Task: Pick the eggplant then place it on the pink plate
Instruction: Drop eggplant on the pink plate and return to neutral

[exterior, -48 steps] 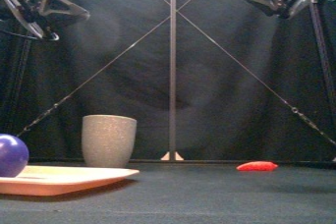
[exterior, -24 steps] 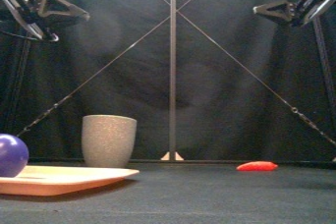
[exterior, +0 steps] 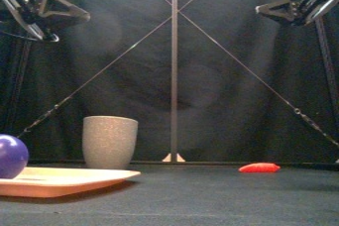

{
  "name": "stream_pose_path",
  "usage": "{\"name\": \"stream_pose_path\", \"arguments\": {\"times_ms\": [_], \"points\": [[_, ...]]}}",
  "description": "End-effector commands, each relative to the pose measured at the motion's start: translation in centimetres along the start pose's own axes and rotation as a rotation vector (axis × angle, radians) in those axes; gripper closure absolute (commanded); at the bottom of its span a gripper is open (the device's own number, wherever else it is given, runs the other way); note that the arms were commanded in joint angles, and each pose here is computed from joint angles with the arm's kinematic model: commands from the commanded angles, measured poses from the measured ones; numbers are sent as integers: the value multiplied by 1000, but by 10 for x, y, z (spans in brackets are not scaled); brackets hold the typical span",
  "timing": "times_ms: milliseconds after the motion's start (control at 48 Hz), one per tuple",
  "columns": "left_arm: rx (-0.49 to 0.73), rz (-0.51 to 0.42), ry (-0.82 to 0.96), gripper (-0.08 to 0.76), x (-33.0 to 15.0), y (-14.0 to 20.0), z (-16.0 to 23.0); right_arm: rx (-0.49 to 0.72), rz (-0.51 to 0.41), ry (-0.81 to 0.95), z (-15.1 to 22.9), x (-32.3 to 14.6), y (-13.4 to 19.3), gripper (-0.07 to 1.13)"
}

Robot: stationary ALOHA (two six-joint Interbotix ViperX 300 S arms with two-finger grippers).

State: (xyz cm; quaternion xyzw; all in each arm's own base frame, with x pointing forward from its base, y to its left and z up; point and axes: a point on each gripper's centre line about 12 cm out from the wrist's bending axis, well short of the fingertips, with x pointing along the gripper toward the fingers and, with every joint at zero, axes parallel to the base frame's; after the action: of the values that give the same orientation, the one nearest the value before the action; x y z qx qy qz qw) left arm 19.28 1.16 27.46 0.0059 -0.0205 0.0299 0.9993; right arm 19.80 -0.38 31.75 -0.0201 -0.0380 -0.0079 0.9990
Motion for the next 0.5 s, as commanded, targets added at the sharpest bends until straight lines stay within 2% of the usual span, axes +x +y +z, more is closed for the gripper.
{"name": "stream_pose_path", "arguments": {"times_ms": [21, 500], "points": [[3, 1, -14, 696, 1, 0, 5, 1, -2, -15, 6, 2, -1, 16], [3, 1, -14, 696, 1, 0, 5, -1, -7, -3, 0, 1, -2, 16]]}}
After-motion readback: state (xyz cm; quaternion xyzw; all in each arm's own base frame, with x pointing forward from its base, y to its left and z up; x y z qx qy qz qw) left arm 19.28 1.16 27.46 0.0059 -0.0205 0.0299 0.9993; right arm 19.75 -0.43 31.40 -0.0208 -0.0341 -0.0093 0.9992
